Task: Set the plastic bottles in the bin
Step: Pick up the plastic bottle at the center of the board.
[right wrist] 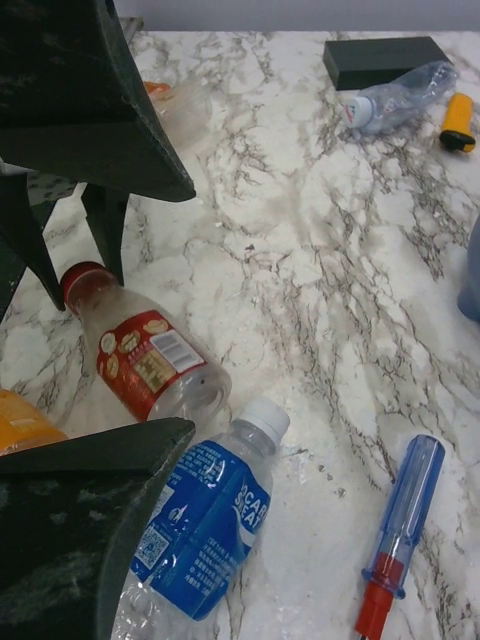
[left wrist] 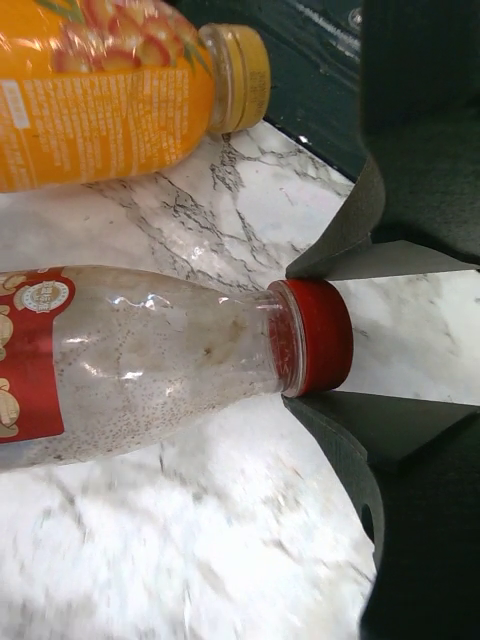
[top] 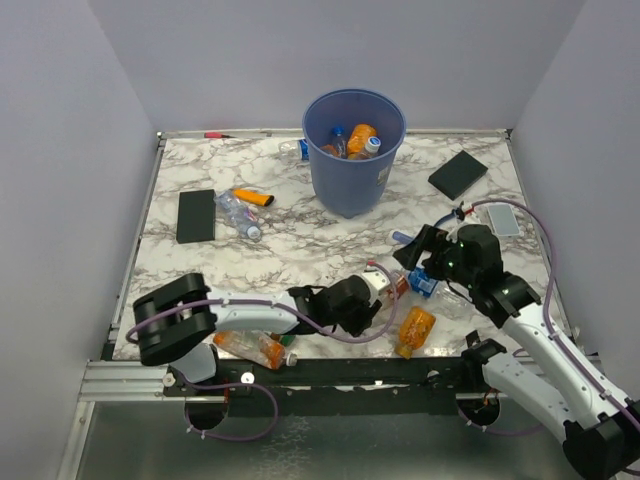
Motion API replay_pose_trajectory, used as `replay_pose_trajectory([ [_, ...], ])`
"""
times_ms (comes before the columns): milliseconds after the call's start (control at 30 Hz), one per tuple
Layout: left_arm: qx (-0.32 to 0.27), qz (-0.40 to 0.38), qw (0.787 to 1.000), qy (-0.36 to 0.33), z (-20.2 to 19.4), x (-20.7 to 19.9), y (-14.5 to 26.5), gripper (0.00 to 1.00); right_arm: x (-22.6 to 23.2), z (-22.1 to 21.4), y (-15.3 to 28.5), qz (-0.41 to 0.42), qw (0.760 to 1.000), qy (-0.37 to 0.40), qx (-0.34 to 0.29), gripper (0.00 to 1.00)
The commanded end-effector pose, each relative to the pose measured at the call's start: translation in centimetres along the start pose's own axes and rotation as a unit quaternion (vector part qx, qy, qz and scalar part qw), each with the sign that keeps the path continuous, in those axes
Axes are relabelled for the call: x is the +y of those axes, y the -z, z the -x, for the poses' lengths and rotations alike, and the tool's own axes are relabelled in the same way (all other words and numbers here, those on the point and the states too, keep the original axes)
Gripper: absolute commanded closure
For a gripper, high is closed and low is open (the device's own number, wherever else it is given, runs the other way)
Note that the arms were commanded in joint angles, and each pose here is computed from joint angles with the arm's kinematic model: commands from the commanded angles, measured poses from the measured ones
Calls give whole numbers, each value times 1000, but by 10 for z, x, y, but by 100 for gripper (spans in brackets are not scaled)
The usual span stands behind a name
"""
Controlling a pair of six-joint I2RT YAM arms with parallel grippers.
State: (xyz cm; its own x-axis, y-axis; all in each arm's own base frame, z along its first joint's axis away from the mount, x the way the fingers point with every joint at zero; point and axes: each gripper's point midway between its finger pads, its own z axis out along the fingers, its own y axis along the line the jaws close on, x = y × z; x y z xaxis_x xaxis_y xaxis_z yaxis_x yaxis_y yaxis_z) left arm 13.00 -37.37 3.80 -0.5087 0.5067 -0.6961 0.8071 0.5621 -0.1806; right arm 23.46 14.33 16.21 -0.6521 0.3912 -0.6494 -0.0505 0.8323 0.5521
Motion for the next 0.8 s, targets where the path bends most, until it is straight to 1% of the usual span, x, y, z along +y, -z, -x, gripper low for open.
replay_pose_trajectory([
  [0,-98,41,994,-2,44,14,46,77,33,23,10,57,998,22,-13,7],
  [100,-133,63,989,-25,63,23,81,82,55,41,18,88,995,40,-22,7],
  [233,-162,79,977,-119,82,32,131,83,106,66,44,178,979,100,-24,7],
  [333,-178,99,956,-214,94,42,167,84,136,81,65,226,964,141,-19,7],
  [433,-184,122,925,-309,97,53,191,84,158,87,81,267,949,166,-7,7],
  [467,-186,128,910,-348,96,56,197,85,163,86,82,280,945,170,3,7],
  [500,-180,123,891,-398,90,57,197,88,170,82,86,302,937,174,19,7],
  [533,-168,127,862,-462,83,61,197,98,174,80,86,313,933,175,29,7],
  [567,-152,144,821,-531,80,69,198,100,177,72,87,331,926,175,52,7],
  [633,-126,193,777,-586,73,88,196,100,176,59,81,345,919,168,94,7],
  [733,-102,259,715,-641,76,107,200,100,161,36,63,326,920,154,154,9],
  [767,-102,269,702,-651,79,108,202,100,156,29,59,323,918,153,171,10],
])
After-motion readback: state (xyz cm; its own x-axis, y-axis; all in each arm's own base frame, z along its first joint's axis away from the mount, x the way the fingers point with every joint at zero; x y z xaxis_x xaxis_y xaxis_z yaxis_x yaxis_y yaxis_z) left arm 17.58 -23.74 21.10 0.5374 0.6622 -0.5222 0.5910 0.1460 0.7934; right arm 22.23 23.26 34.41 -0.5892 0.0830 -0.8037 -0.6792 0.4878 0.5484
